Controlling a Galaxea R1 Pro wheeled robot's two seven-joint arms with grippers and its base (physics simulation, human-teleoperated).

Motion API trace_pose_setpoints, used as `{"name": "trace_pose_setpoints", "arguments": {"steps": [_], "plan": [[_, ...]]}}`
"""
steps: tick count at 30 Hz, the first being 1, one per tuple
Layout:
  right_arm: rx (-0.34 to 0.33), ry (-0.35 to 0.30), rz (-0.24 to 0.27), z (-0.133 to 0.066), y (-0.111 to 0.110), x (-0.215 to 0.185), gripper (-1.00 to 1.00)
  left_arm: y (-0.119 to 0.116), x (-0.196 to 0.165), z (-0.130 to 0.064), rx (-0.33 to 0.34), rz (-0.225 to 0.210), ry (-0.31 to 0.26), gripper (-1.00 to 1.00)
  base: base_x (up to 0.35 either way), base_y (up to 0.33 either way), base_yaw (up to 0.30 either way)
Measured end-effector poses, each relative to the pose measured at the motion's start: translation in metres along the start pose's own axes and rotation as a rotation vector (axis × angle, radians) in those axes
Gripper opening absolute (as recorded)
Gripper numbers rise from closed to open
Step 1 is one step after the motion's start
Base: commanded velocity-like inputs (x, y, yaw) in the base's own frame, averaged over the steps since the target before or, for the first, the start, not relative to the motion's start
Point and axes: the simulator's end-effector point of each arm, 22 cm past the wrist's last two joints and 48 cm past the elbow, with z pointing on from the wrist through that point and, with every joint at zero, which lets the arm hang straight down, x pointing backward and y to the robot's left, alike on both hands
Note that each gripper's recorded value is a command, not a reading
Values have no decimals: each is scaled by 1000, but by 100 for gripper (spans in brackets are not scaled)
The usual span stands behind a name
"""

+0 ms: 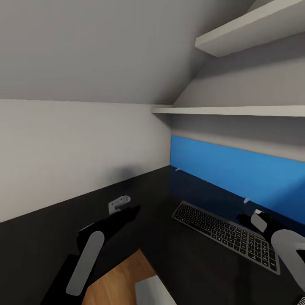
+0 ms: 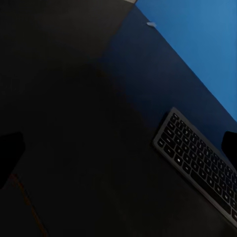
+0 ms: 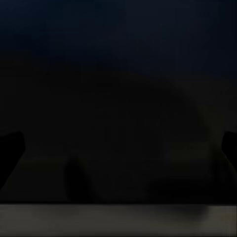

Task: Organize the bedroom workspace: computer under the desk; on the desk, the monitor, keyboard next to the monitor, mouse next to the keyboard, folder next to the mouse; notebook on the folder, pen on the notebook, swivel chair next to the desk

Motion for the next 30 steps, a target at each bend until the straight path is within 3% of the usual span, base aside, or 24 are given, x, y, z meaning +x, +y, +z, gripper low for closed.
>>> {"name": "trace_pose_setpoints", "arguments": {"steps": [30], "plan": [[0, 0, -3, 0, 0, 0, 100, 1, 1, 0, -3, 5, 3, 100, -66, 15, 0]]}}
